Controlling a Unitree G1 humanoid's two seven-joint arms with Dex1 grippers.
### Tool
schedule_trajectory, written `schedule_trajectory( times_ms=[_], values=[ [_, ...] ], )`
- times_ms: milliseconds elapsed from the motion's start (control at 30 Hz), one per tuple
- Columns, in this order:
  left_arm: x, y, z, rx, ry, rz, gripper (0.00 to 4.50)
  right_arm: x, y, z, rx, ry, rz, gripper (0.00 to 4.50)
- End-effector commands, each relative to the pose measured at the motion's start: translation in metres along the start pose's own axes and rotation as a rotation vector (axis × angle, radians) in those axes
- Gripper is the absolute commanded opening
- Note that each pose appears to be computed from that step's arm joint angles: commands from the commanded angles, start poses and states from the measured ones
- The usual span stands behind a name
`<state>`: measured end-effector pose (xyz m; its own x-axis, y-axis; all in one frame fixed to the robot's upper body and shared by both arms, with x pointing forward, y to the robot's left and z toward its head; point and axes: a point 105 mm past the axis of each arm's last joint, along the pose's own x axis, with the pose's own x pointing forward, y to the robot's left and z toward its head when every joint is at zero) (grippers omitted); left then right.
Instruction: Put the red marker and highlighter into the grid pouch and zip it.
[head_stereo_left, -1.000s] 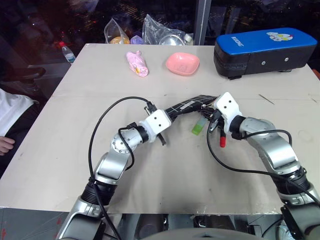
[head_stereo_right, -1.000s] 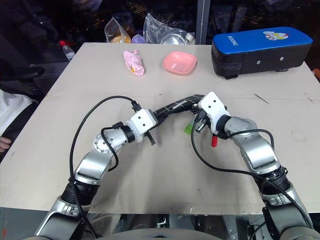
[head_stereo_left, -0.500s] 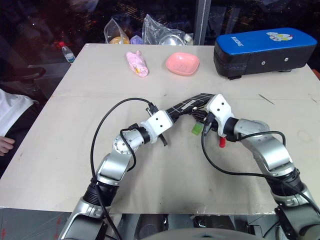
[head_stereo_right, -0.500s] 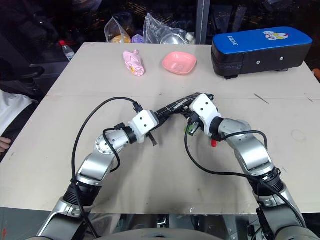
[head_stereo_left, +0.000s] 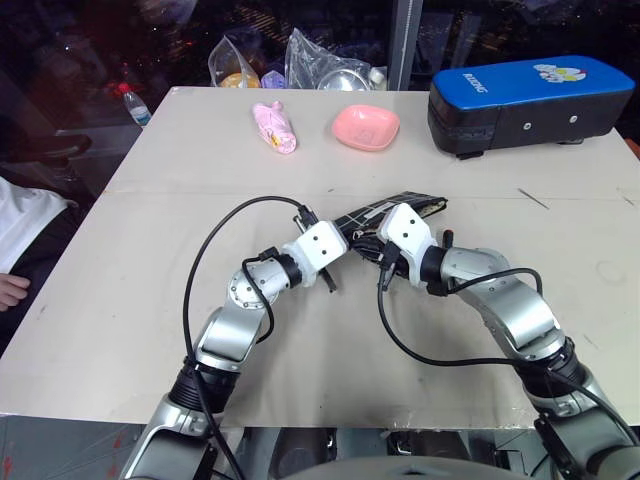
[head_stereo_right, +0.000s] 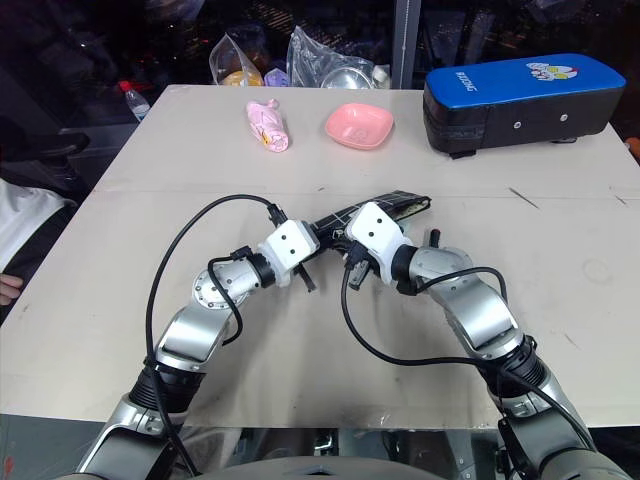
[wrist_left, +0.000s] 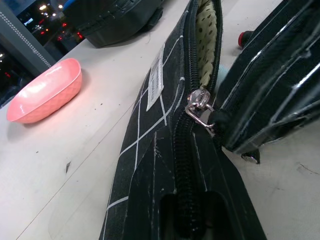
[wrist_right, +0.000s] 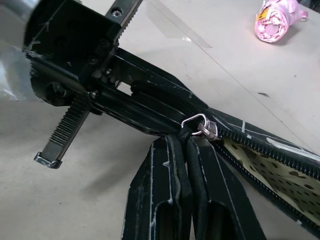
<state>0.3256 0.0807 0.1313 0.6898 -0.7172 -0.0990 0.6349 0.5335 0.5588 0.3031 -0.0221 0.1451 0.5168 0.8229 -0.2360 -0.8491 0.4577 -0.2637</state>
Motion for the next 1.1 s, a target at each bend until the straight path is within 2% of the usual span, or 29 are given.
schedule_trajectory(
  times_ms=[33,67,167,300,433,533,633,667,700,733,767,933,1100],
  values=[
    [0.001,0.008,0.014,-0.007,-0.055,0.037,0.00,-0.008,0.005,0.019,-0.015,-0.069,0.026,0.10],
    [0.000,0.012,0.015,-0.028,-0.065,0.051,0.00,-0.013,0.000,0.019,0.002,-0.070,0.015,0.10],
    [-0.003,0.021,0.024,-0.085,-0.117,0.059,0.00,-0.029,-0.008,0.020,0.029,-0.079,-0.010,0.94],
    [-0.008,0.030,0.032,-0.141,-0.168,0.031,0.00,-0.051,-0.016,0.023,0.089,-0.102,-0.054,2.71],
    [-0.011,0.035,0.034,-0.196,-0.180,-0.007,0.00,-0.069,-0.029,0.028,0.170,-0.145,-0.113,2.71],
    [-0.011,0.036,0.033,-0.197,-0.170,-0.029,0.00,-0.077,-0.037,0.017,0.207,-0.110,-0.170,2.71],
    [-0.012,0.034,0.031,-0.206,-0.157,-0.071,0.00,-0.080,-0.040,0.011,0.181,-0.091,-0.198,1.89],
    [-0.013,0.033,0.030,-0.199,-0.150,-0.084,0.00,-0.080,-0.041,0.014,0.174,-0.110,-0.212,1.48],
    [-0.013,0.033,0.029,-0.193,-0.143,-0.094,0.00,-0.079,-0.044,0.019,0.165,-0.135,-0.225,0.85],
    [-0.014,0.033,0.028,-0.189,-0.137,-0.100,0.00,-0.078,-0.046,0.025,0.151,-0.160,-0.238,0.56],
    [-0.014,0.033,0.027,-0.179,-0.130,-0.105,0.00,-0.077,-0.050,0.031,0.139,-0.183,-0.256,0.01],
    [-0.013,0.030,0.026,-0.154,-0.122,-0.129,0.00,-0.066,-0.061,0.045,0.141,-0.239,-0.301,0.01],
    [-0.013,0.029,0.026,-0.147,-0.123,-0.125,0.00,-0.050,-0.060,0.018,0.085,-0.089,-0.276,0.01]
  ],
)
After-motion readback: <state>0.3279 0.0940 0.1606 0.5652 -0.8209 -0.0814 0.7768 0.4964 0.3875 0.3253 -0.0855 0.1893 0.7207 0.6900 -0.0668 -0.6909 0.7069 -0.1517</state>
